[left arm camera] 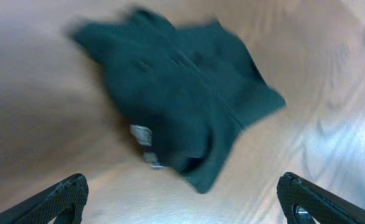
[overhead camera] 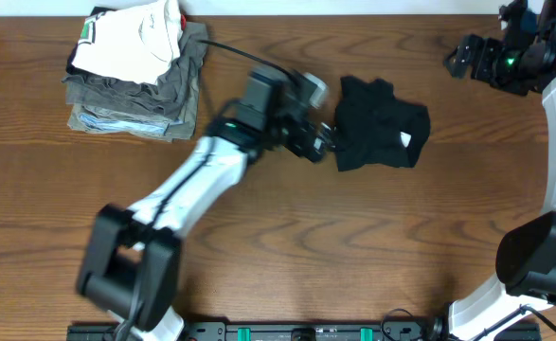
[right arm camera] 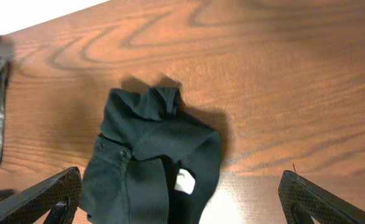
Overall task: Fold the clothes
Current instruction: 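Lift the right gripper away and move the left gripper toward the shirt, then grasp the folded black shirt's left edge with the left gripper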
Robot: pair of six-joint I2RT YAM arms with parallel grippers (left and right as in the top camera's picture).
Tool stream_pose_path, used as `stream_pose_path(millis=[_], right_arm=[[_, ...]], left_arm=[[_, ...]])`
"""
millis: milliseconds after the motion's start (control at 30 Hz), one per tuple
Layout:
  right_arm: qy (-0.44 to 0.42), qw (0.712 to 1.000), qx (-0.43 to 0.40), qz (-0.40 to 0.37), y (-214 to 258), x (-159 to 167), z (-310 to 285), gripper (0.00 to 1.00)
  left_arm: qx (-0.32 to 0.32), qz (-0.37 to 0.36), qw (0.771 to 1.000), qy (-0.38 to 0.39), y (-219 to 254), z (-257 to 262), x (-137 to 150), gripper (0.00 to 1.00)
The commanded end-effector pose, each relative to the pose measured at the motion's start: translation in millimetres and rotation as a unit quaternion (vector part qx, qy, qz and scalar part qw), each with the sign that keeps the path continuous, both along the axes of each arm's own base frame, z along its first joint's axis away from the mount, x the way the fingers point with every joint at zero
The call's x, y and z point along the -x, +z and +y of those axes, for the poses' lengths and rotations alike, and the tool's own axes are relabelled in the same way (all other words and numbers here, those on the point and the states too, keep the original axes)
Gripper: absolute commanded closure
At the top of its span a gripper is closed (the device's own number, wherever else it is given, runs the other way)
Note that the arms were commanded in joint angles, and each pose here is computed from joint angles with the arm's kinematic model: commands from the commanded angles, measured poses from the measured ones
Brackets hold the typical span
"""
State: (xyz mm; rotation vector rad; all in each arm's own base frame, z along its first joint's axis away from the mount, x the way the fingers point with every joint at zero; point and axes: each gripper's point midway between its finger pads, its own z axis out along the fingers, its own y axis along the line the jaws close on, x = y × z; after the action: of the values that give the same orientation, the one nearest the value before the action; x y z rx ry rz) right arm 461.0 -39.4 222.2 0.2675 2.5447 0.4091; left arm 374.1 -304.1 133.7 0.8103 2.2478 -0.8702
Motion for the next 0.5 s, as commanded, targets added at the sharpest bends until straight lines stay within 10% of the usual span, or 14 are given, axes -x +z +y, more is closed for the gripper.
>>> stream_pose_path(millis=[0,367,467], right_arm=[[0.001,1.000,0.009,0.013,-9.3,2.2,-4.2,0.01],[-0.006,1.000,0.024,0.017,-11.0,2.9,-9.8,0.01],[-0.010,0.999,0.030,0.018,-11.7,3.0,-12.5,0.01]], left_arm=[[0.004,0.005,0.999,-0.044,-9.5,-26.7,18.3,0.02],[0.034,-0.075,0.996,-0.034,16.3,-51.1,2.3,0.03],[0.055,-0.088,0.994,-0.034,22.3,-62.5,-0.5,0.18]])
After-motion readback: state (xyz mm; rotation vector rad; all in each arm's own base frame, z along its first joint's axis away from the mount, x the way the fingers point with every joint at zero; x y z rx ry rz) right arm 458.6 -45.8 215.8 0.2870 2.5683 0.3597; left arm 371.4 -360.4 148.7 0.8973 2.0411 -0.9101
